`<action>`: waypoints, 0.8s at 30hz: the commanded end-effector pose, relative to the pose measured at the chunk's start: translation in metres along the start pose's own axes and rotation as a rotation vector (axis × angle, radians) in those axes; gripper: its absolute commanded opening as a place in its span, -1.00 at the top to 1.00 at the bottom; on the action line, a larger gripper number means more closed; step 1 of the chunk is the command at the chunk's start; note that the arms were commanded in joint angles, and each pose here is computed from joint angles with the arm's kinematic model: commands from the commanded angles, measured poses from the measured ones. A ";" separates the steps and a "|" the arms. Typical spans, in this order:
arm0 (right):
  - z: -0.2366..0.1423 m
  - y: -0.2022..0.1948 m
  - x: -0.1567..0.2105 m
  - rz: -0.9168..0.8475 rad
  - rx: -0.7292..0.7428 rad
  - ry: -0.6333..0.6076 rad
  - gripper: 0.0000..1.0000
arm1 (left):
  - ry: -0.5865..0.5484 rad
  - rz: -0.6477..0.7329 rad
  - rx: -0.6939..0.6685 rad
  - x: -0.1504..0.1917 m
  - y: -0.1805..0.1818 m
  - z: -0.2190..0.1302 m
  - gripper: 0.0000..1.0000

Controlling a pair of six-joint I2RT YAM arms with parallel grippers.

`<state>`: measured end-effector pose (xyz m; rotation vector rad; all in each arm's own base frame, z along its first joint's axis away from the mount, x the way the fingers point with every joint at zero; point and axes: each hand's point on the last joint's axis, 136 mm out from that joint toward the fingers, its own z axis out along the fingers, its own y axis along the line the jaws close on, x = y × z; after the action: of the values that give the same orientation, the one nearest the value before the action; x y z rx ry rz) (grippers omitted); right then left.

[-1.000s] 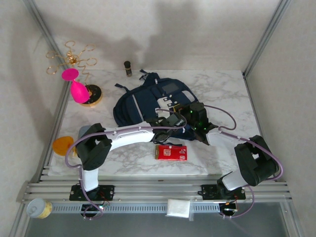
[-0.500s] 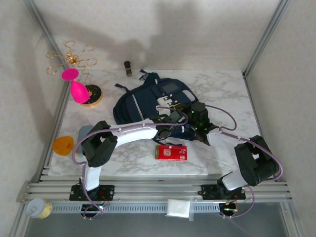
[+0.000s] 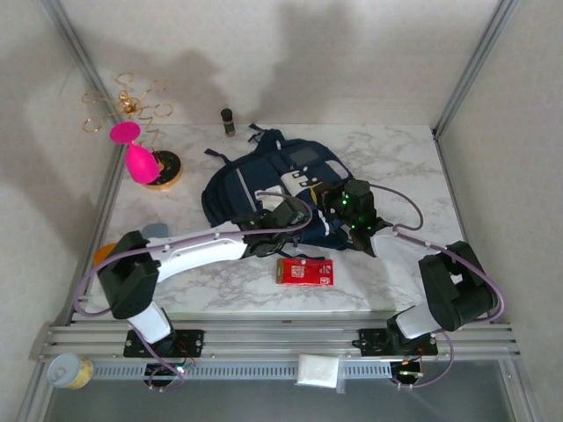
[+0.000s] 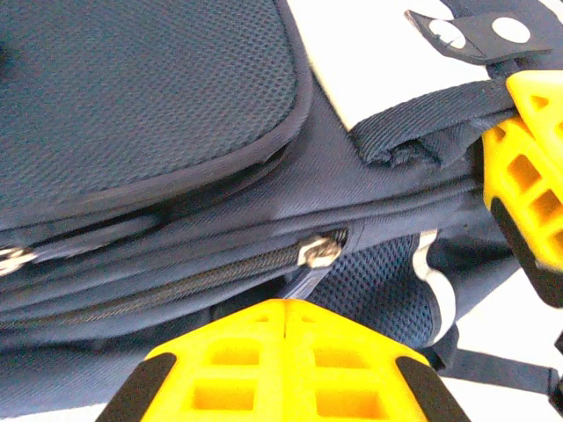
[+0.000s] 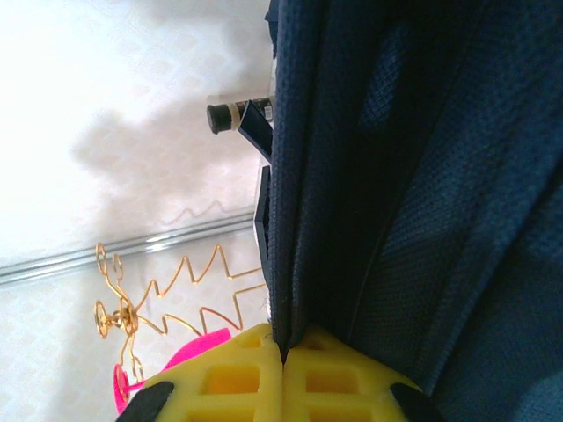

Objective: Pack books, pencil case, and school supplies into a backpack

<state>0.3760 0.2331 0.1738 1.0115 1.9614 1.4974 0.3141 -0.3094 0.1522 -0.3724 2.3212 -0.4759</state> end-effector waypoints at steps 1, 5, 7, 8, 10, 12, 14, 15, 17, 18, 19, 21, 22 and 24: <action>-0.002 0.065 0.005 -0.056 -0.194 0.038 1.00 | 0.022 -0.050 0.013 -0.001 0.004 -0.012 1.00; 0.000 0.065 0.006 -0.043 -0.196 0.048 1.00 | 0.080 -0.017 0.066 0.010 -0.015 -0.015 0.93; 0.001 0.065 0.007 -0.039 -0.196 0.054 1.00 | 0.073 0.003 0.045 0.012 -0.019 -0.012 0.59; 0.001 0.066 0.007 -0.037 -0.197 0.056 1.00 | 0.066 0.014 0.022 0.013 -0.018 -0.010 0.49; 0.001 0.064 0.008 -0.034 -0.191 0.057 1.00 | 0.054 0.036 -0.017 0.014 -0.019 -0.003 0.27; 0.001 0.064 0.008 -0.025 -0.193 0.060 1.00 | 0.014 0.049 -0.068 0.010 -0.017 0.003 0.17; 0.001 0.064 0.009 -0.019 -0.193 0.067 1.00 | 0.015 0.058 -0.073 0.012 -0.021 0.010 0.13; 0.001 0.064 0.009 -0.018 -0.193 0.067 1.00 | 0.016 0.061 -0.069 0.013 -0.025 0.014 0.09; 0.002 0.064 0.009 -0.016 -0.190 0.067 1.00 | 0.012 0.063 -0.104 0.016 -0.021 0.023 0.07; 0.002 0.064 0.009 -0.013 -0.190 0.069 1.00 | 0.003 0.062 -0.140 0.016 -0.016 0.026 0.08; 0.003 0.064 0.009 -0.012 -0.191 0.071 1.00 | -0.010 0.063 -0.160 0.015 -0.012 0.028 0.08; 0.003 0.064 0.010 -0.013 -0.188 0.073 1.00 | -0.026 0.047 -0.166 0.014 -0.009 0.029 0.08; 0.004 0.062 0.010 -0.011 -0.184 0.075 1.00 | -0.031 0.039 -0.165 0.013 -0.008 0.029 0.09; 0.004 0.062 0.010 -0.008 -0.186 0.078 1.00 | -0.036 0.031 -0.179 0.012 -0.004 0.032 0.09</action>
<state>0.3797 0.2383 0.1732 1.0170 1.9784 1.5290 0.3252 -0.3509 0.1273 -0.2920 2.3792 -0.3605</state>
